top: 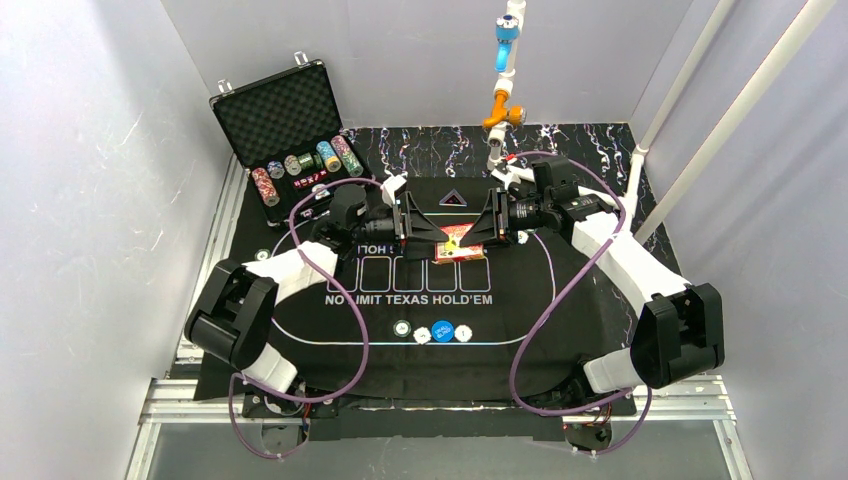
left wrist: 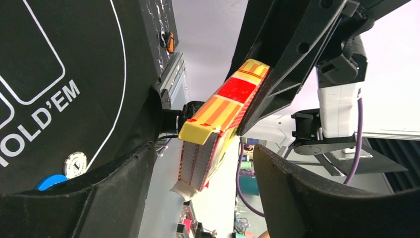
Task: Distribute texas hold em gaming equipment
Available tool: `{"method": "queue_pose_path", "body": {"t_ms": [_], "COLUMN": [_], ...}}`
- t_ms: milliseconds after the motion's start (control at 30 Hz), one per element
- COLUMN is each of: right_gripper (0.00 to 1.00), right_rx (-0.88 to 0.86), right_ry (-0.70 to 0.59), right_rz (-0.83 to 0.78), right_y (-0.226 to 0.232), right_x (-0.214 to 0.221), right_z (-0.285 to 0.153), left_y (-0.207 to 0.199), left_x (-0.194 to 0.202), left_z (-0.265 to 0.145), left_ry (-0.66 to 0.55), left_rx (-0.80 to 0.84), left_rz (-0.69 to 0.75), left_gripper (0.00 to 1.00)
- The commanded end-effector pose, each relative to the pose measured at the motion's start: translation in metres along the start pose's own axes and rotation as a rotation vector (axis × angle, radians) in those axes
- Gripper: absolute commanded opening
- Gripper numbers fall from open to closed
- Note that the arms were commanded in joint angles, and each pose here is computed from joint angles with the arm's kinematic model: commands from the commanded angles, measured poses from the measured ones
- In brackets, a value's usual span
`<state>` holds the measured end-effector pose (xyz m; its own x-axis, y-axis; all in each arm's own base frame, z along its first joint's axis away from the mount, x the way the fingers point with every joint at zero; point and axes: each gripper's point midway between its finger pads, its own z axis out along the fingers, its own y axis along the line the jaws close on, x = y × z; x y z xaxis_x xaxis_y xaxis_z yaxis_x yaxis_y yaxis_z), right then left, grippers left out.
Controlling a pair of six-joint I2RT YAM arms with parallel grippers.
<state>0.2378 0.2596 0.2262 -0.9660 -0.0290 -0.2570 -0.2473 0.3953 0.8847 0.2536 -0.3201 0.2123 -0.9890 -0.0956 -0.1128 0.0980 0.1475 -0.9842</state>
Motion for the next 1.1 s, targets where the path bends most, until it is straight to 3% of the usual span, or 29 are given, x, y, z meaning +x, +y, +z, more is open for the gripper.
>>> {"method": "queue_pose_path", "body": {"t_ms": [0, 400, 700, 800, 900, 1000, 1067], "right_gripper": [0.01, 0.02, 0.29, 0.4, 0.4, 0.47, 0.42], "right_rx": [-0.055, -0.034, -0.033, -0.043, -0.047, -0.055, -0.062], "right_ry": [-0.018, -0.015, -0.012, -0.007, -0.003, 0.0, 0.004], "right_rz": [-0.039, 0.002, 0.023, 0.03, 0.039, 0.048, 0.046], "right_y": [0.024, 0.019, 0.021, 0.023, 0.022, 0.024, 0.025], "right_x": [-0.011, -0.01, -0.008, -0.007, -0.005, -0.005, -0.005], "right_z": [-0.005, -0.004, -0.006, -0.006, -0.006, -0.006, -0.006], "left_y": [-0.009, -0.02, -0.014, -0.014, -0.013, -0.011, -0.009], "left_x": [0.01, 0.012, 0.013, 0.013, 0.014, 0.014, 0.014], "left_z": [0.003, 0.012, 0.015, 0.015, 0.015, 0.015, 0.016], "left_ry": [-0.002, 0.011, 0.015, 0.014, 0.015, 0.017, 0.018], "left_rx": [0.031, 0.085, 0.071, 0.071, 0.07, 0.066, 0.062], "left_rz": [0.079, 0.117, 0.074, 0.075, 0.07, 0.059, 0.051], "left_gripper": [0.68, 0.5, 0.33, 0.32, 0.35, 0.41, 0.43]}}
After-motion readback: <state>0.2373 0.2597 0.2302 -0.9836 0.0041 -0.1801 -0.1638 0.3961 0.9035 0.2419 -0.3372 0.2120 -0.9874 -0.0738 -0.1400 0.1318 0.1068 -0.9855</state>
